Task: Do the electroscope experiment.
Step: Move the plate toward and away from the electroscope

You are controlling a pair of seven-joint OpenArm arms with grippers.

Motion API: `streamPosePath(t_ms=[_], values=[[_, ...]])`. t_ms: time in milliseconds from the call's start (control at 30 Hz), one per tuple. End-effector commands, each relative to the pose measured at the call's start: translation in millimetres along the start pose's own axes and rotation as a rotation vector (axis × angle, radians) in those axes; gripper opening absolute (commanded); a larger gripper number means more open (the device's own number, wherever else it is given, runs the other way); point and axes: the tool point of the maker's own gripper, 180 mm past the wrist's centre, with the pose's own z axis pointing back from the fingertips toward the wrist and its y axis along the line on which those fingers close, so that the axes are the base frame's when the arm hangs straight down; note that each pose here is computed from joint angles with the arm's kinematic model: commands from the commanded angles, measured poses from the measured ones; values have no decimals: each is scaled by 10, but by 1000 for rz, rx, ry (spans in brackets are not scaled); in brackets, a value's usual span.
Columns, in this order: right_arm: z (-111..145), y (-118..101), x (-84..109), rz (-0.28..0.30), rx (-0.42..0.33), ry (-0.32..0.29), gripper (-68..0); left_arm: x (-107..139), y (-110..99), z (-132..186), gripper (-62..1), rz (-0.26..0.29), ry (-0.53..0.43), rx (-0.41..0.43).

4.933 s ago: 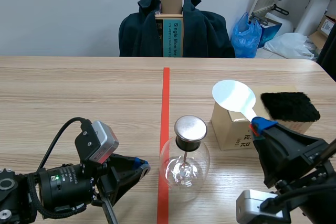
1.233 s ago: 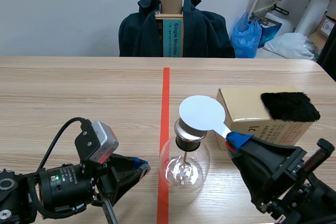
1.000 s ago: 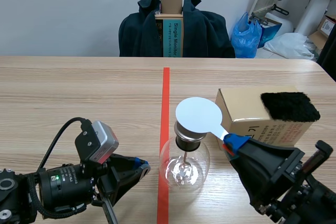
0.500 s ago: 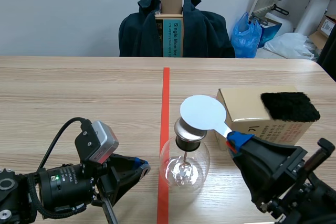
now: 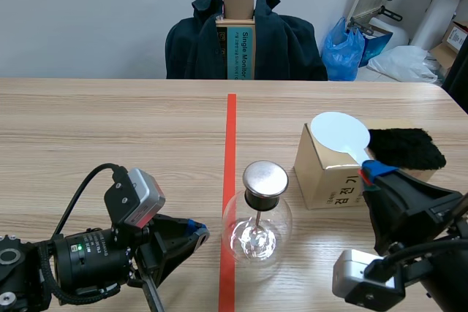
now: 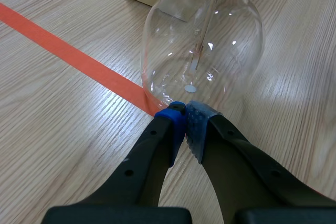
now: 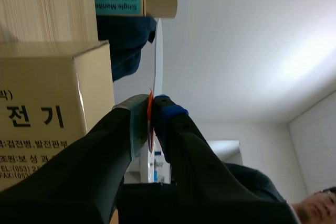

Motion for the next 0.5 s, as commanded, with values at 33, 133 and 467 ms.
streamPosePath(t_ms=[33, 133, 467], values=[[-28, -85, -84, 19, -26, 23, -667, 106, -11, -14, -592, 0, -38, 1], [-28, -86, -98, 19, -27, 30, -667, 106, -11, -14, -592, 0, -38, 1], [-27, -85, 50, 21, -27, -52, -667, 106, -11, -14, -592, 0, -38, 1]])
